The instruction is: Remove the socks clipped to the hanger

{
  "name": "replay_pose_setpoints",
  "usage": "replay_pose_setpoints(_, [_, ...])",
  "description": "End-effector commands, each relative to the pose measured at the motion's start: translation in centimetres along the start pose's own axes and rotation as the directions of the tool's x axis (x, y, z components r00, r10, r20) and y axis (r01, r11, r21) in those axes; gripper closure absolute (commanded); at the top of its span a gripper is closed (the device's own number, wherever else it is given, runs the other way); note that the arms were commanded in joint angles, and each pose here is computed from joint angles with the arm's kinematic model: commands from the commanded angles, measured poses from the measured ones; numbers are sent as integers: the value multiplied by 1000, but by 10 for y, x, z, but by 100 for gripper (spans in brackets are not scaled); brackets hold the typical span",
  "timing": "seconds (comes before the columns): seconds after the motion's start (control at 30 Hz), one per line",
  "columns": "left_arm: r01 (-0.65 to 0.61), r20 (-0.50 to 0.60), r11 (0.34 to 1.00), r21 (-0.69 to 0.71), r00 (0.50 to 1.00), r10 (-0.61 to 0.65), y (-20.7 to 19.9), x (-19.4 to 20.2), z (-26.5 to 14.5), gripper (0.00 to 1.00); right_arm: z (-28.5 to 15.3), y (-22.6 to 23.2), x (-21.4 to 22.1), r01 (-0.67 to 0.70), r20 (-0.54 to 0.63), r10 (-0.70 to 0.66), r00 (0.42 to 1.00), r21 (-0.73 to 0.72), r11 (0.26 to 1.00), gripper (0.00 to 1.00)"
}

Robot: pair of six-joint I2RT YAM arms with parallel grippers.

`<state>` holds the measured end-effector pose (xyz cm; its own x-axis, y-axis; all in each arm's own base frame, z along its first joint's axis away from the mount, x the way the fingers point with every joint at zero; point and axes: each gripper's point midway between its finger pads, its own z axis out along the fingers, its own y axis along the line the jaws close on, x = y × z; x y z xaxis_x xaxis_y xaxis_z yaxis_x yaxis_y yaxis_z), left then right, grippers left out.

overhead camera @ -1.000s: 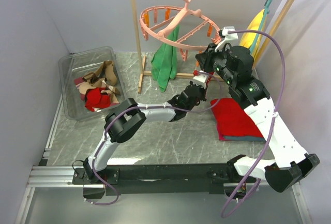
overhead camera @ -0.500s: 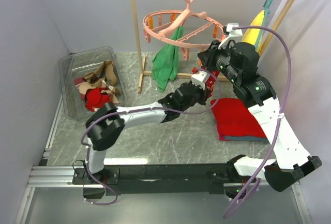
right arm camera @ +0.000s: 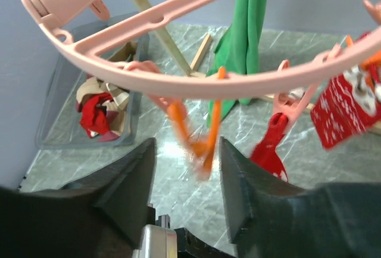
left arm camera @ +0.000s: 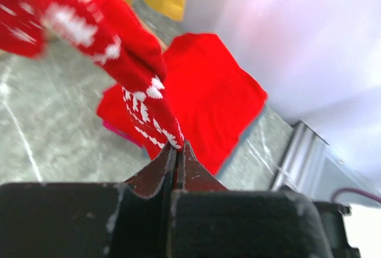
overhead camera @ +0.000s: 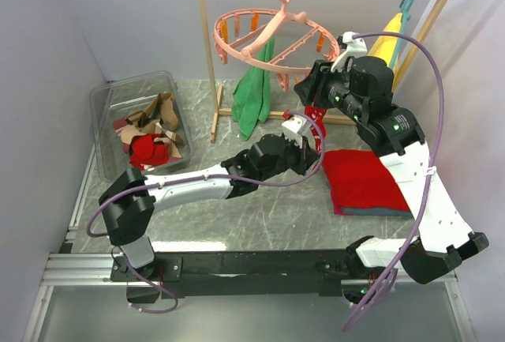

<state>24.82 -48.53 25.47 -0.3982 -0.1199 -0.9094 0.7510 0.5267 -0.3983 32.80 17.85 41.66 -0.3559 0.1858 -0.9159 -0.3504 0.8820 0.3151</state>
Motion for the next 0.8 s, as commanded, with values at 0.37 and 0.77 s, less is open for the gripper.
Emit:
replay_pose_setpoints(0.37, [102, -49, 985, 138, 994, -96, -38, -7, -43, 99, -47, -19, 3, 9, -4, -9, 1000, 126, 992, 25])
replay_pose_setpoints(0.77, [79, -56, 988, 133, 996, -72, -41, -16, -53, 99, -47, -57, -19, 44, 48, -63, 997, 331, 943, 25])
